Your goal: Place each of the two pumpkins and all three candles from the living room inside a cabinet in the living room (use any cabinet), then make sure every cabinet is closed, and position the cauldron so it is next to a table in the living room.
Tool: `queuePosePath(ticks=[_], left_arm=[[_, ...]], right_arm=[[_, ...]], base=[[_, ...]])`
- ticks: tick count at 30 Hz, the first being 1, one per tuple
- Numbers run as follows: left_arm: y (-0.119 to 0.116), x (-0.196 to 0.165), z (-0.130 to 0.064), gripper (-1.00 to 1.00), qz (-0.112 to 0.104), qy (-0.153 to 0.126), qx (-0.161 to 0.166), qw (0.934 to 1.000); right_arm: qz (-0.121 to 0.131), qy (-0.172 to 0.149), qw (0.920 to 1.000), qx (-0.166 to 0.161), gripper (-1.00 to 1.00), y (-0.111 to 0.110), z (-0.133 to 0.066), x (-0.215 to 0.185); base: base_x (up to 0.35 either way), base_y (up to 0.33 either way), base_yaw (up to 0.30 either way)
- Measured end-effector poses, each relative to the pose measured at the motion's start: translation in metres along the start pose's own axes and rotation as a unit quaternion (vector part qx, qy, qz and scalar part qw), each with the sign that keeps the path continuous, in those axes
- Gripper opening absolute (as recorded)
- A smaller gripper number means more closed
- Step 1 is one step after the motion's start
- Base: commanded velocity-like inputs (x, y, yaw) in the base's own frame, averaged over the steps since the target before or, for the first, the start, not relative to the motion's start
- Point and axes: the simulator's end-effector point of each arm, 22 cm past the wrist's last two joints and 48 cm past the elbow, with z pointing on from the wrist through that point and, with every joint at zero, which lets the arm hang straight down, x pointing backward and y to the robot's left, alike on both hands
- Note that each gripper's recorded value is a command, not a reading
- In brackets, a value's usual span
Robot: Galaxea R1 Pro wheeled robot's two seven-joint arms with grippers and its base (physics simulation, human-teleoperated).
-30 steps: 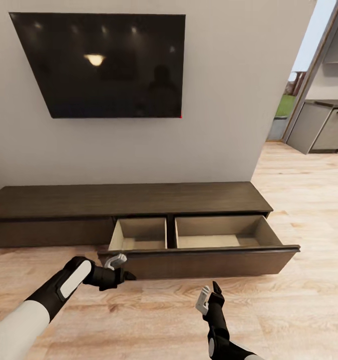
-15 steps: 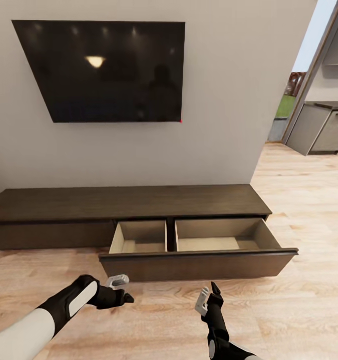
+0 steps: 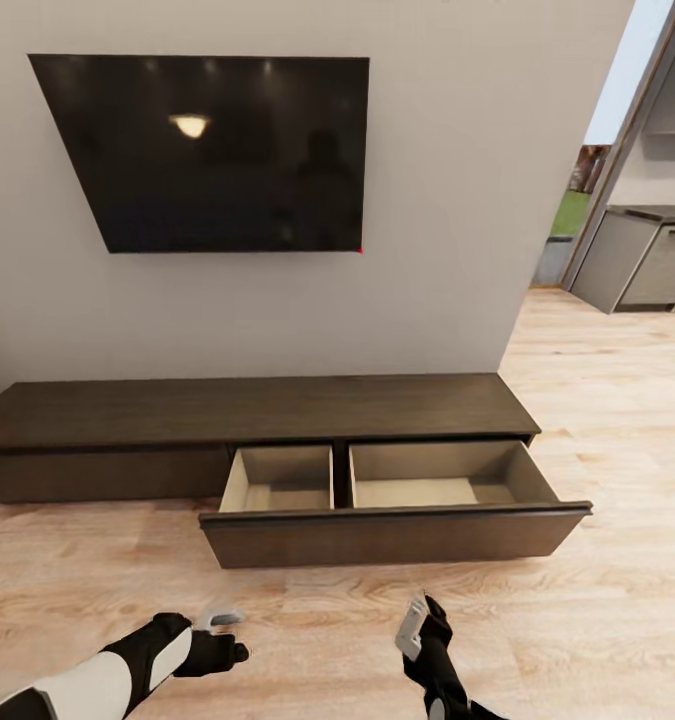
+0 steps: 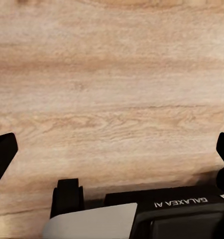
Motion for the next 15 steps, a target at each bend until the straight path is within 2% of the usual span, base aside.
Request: queuePosePath(ticks=[1, 2, 3, 5, 8, 10, 12, 15], left_arm=[[0.006, 0.004, 0.000, 1.00, -0.003, -0.003, -0.008, 1.0000], [0.014, 0.009, 0.002, 1.00, -0.006, -0.012, -0.019, 0.9997], [0.017, 0.011, 0.001, 1.00, -0.007, -0.018, -0.024, 0.9995], [0.021, 0.019, 0.001, 1.00, -0.009, -0.027, -0.030, 0.9992], [0.025, 0.030, -0.001, 1.00, -0.009, -0.036, -0.034, 0.9987], [0.033, 0.046, -0.001, 1.00, -0.010, -0.036, -0.045, 0.9983], [0.042, 0.050, -0.005, 1.00, -0.011, -0.038, -0.060, 0.9974], [0.065, 0.047, -0.013, 1.00, -0.012, -0.051, -0.113, 0.9921]], right_arm=[[0.022, 0.005, 0.9997, -0.009, 1.00, 0.003, -0.002, 0.003], [0.067, 0.015, 0.9973, -0.026, 1.00, 0.011, -0.004, 0.009], [0.088, 0.020, 0.9953, -0.036, 1.00, 0.014, -0.006, 0.012], [0.122, 0.030, 0.9906, -0.054, 1.00, 0.019, -0.009, 0.017], [0.159, 0.047, 0.9837, -0.068, 1.00, 0.019, -0.013, 0.029], [0.209, 0.081, 0.9718, -0.073, 1.00, 0.027, -0.023, 0.054], [0.228, 0.094, 0.9663, -0.072, 1.00, 0.029, -0.029, 0.062], [0.253, 0.117, 0.9577, -0.072, 1.00, 0.038, -0.042, 0.082]], base=[[0.000, 0.000, 0.000], [0.000, 0.000, 0.000], [0.000, 0.000, 0.000], [0.000, 0.000, 0.000], [0.000, 0.000, 0.000], [0.000, 0.000, 0.000], [0.000, 0.000, 0.000], [0.000, 0.000, 0.000]])
